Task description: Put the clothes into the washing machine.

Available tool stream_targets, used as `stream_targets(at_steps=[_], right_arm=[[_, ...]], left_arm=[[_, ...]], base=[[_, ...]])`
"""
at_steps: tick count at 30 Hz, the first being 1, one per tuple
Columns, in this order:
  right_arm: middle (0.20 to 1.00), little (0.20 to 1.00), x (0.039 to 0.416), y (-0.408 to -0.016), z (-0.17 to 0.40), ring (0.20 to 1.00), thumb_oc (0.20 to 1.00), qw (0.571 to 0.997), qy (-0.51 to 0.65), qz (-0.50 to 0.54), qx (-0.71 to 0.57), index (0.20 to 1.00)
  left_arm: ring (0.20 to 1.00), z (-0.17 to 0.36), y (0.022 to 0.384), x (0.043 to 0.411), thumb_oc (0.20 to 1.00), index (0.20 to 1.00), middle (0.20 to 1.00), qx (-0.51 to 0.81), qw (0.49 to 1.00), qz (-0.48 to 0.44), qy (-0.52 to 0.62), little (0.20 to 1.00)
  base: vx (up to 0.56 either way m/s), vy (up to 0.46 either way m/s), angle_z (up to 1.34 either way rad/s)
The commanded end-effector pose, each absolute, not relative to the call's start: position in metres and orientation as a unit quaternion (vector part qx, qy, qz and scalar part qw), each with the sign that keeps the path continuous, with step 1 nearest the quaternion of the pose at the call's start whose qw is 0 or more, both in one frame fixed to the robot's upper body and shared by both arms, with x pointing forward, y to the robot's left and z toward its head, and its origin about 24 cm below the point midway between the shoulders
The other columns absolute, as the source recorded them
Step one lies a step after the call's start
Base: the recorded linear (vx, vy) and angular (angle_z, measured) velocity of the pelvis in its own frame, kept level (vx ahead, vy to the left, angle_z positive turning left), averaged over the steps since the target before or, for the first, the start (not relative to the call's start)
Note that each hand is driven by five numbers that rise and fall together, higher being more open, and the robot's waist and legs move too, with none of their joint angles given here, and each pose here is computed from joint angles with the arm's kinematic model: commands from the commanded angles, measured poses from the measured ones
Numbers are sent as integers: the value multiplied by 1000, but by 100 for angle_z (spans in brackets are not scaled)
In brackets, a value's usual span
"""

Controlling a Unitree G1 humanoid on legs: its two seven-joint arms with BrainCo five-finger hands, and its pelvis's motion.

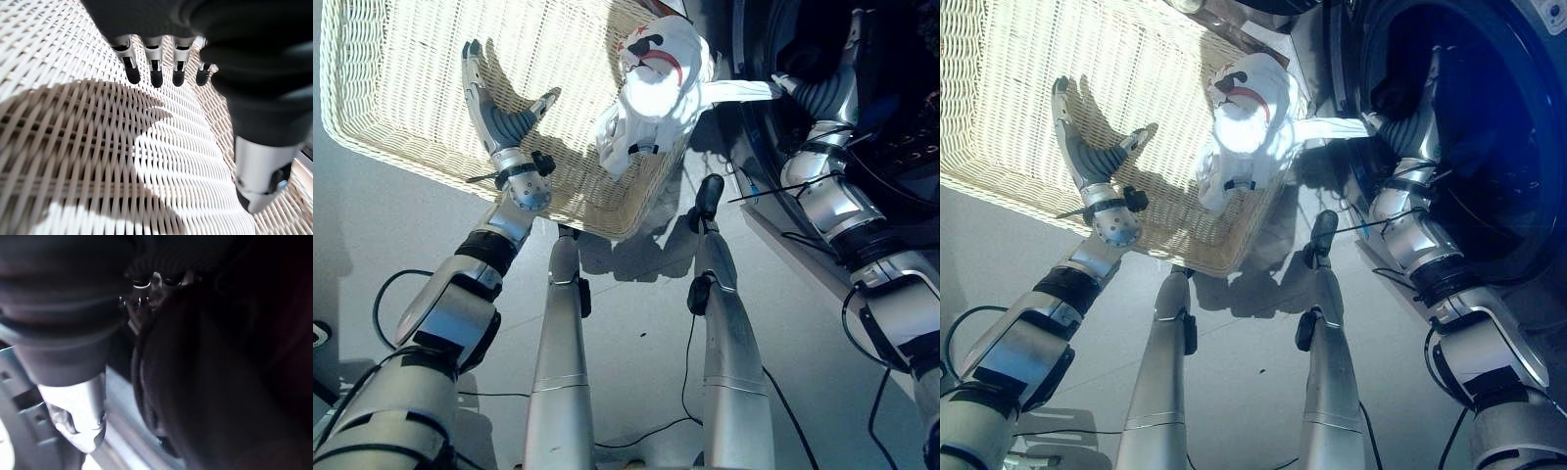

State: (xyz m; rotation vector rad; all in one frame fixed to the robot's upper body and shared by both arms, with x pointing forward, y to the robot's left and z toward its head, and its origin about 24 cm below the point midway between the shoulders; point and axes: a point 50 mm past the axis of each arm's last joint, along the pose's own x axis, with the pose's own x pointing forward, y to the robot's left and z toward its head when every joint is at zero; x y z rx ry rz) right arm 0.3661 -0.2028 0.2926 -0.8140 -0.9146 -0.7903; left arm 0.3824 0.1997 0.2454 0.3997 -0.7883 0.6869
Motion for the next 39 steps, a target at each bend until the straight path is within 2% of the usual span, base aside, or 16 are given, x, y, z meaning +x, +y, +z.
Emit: stream_targets(at_steps=[1,15,20,29,39], right_arm=[[1000,1000,357,-180,300,1000,1000,723,-482,-298,-395,1000],[1000,1000,344,-126,290,1000,1000,672,-546,-120,-486,1000],[1000,1000,346,-111,286,1000,1000,656,-527,-50,-537,1000],[1000,1000,354,-95,279,1000,1000,633,-485,12,-603,1000],[1000,1000,355,-76,282,1000,1000,619,-482,27,-620,1000]], left_arm=[[1000,256,198,377,1000,1000,1000,151,835,344,-403,1000],[1000,251,190,376,1000,1000,1000,152,838,339,-400,1000],[1000,252,189,376,1000,1000,1000,151,840,336,-399,1000],[1000,252,194,379,1000,1000,1000,119,854,344,-373,1000],[1000,239,204,383,1000,1000,1000,73,872,358,-325,1000]], base=[[0,0,0],[0,0,0],[0,0,0],[1,-8,1],[5,-4,2]])
